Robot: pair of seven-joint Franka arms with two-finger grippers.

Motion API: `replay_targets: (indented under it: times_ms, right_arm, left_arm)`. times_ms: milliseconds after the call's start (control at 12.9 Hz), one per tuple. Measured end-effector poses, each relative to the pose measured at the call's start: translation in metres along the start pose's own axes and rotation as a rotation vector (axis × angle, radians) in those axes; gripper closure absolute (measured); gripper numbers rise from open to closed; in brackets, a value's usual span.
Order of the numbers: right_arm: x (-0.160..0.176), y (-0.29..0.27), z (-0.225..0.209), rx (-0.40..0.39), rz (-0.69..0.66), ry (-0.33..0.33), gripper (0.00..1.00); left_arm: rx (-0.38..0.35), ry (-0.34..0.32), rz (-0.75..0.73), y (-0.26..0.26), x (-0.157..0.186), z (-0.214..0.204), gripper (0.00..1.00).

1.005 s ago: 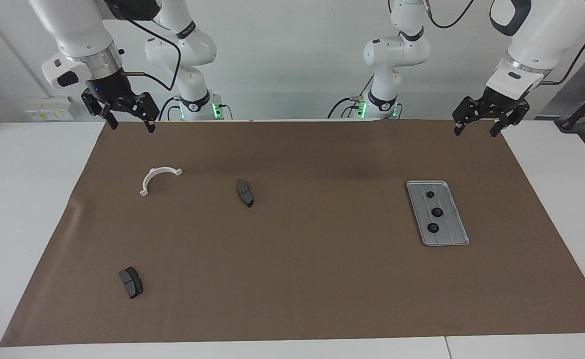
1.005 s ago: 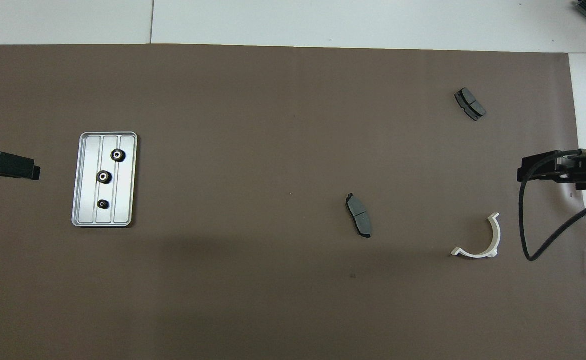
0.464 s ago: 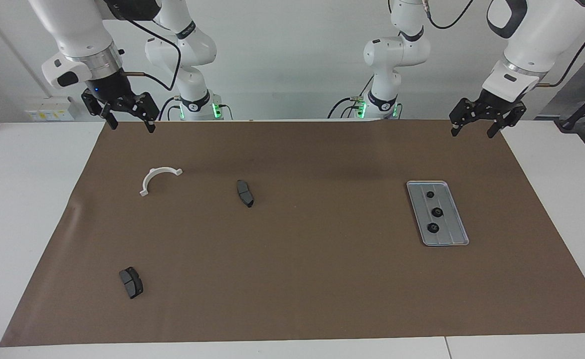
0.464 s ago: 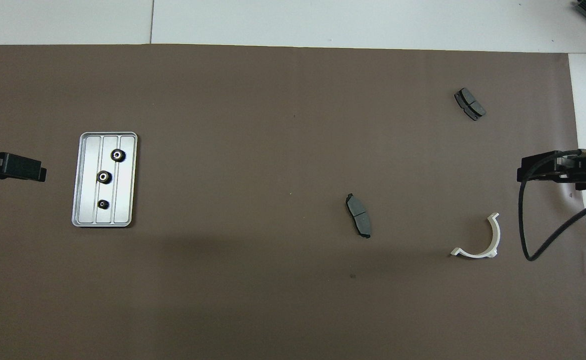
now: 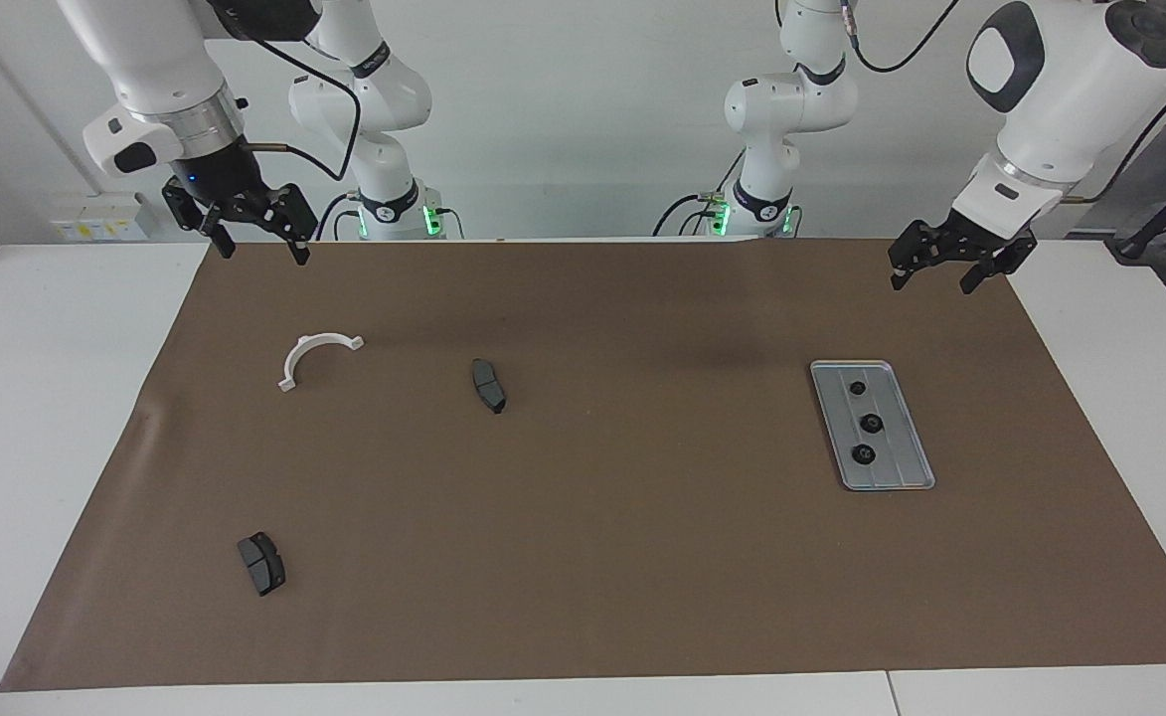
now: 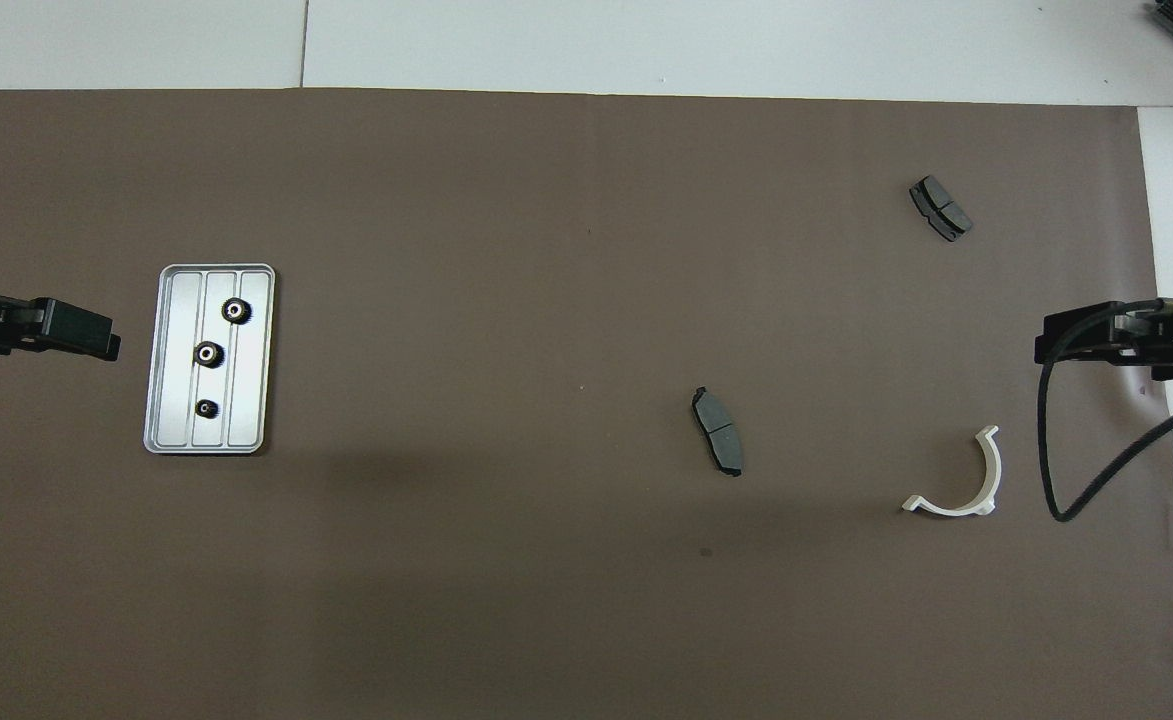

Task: Place bearing gear from tray to pile
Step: 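Reach the left gripper down to a black bearing in the tray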

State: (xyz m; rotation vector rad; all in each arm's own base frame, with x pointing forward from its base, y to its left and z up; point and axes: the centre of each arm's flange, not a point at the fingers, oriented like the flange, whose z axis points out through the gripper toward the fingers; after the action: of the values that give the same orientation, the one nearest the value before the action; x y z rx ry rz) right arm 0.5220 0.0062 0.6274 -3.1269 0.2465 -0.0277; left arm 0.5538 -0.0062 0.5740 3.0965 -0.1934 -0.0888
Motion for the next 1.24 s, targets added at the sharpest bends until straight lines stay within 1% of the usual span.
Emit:
replay_targets:
  times_ms: [155,618,773,1082,1236]
  right_arm:
    - [0.0,0.0,0.0,0.0,0.0,0.0,0.0]
    - [0.0,0.0,0.0,0.0,0.0,0.0,0.0]
    - [0.0,0.0,0.0,0.0,0.0,0.0,0.0]
    - [0.0,0.0,0.0,0.0,0.0,0.0,0.0]
    - [0.0,0.0,0.0,0.0,0.0,0.0,0.0]
  left_arm:
    - [-0.004,-0.012,-0.004,-0.004,0.012,0.016,0.0]
    - [-0.003,0.028,-0.016,-0.017,0.056,0.077,0.0]
    - [-0.001,0.043,-0.024,-0.022,0.06,0.097,0.0]
    - [0.003,0.069,-0.019,-0.026,0.062,0.12,0.02]
    - [0.006,0.084,-0.009,-0.029,0.064,0.144,0.04]
